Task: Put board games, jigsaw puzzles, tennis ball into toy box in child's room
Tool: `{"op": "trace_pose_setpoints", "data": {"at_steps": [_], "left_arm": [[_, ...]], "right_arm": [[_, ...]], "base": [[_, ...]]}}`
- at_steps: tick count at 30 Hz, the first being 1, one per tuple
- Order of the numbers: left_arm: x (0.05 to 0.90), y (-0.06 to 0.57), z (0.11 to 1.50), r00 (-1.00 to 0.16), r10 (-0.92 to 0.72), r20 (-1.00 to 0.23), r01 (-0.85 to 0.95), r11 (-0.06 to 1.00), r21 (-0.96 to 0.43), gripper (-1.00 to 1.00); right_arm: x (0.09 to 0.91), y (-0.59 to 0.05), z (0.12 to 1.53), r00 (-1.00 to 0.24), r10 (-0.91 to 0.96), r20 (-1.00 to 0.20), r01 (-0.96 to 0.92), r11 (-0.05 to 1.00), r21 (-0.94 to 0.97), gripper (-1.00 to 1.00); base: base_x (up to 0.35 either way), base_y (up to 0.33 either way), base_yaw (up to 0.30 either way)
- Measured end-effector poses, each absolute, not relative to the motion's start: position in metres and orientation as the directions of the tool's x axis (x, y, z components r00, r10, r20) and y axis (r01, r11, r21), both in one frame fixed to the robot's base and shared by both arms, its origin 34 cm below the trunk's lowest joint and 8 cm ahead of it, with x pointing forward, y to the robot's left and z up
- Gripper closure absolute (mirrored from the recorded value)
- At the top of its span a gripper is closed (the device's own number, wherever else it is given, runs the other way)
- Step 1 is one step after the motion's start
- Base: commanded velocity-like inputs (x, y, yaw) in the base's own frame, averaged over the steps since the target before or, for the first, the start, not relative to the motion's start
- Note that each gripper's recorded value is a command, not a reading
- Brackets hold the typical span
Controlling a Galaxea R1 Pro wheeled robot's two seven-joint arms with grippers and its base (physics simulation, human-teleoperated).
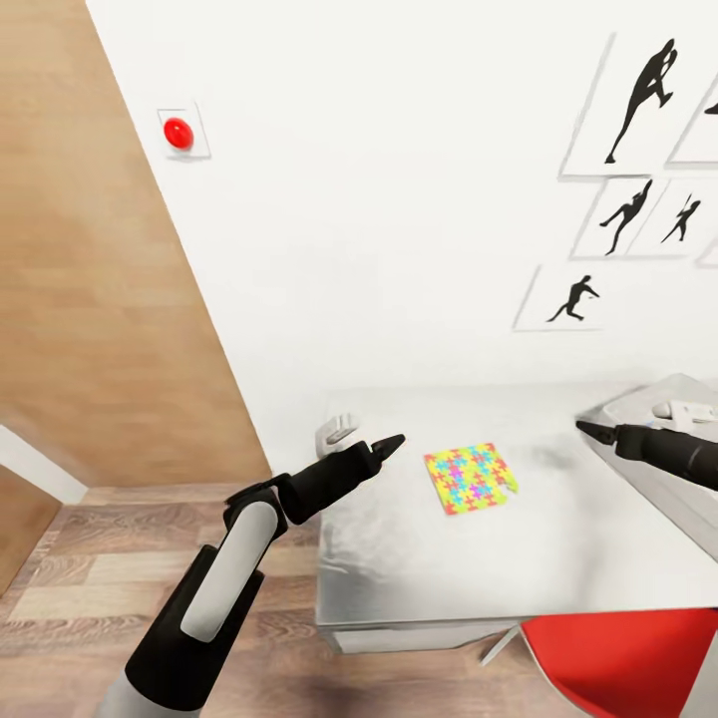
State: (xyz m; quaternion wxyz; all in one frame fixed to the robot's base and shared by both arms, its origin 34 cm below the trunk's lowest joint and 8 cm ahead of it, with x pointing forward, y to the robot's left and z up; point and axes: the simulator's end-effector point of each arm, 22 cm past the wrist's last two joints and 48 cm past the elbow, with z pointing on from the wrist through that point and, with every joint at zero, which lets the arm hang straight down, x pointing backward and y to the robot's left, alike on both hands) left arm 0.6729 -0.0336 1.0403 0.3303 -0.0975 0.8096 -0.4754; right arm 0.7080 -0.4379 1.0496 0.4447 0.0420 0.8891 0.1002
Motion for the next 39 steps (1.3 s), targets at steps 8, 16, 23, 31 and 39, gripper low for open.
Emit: {"op": "trace_pose_setpoints", "data": {"at_steps": [8,16,23,31,39], "left_arm": [[0.678,-0.018,1.033,-0.753,-0.489,-0.44,0.132,0.543,-0.829,-1.0],[0.684,0.038,1.006,-0.72,-0.548,-0.426,0.052,0.569,-0.82,-1.0],[0.686,0.079,0.994,-0.686,-0.6,-0.412,0.006,0.561,-0.828,-1.0],[0.685,0.119,0.978,-0.652,-0.636,-0.412,-0.047,0.576,-0.816,-1.0],[0.68,0.159,0.962,-0.616,-0.674,-0.408,-0.111,0.586,-0.802,-1.0]], "right_arm": [[0.709,-0.431,1.039,-0.622,0.161,-0.766,-0.022,0.975,0.223,-1.0],[0.711,-0.398,0.998,-0.7,0.149,-0.699,-0.053,0.965,0.258,-1.0],[0.708,-0.397,0.965,-0.749,0.161,-0.643,-0.007,0.968,0.25,-1.0],[0.706,-0.401,0.931,-0.792,0.192,-0.58,0.05,0.966,0.252,-1.0],[0.716,-0.403,0.906,-0.813,0.215,-0.541,0.076,0.96,0.268,-1.0]], "base": [[0.036,0.091,0.0],[0.01,0.026,0.0],[0.003,0.008,0.0],[0.001,0.002,0.0],[0.0,0.0,0.0]]}}
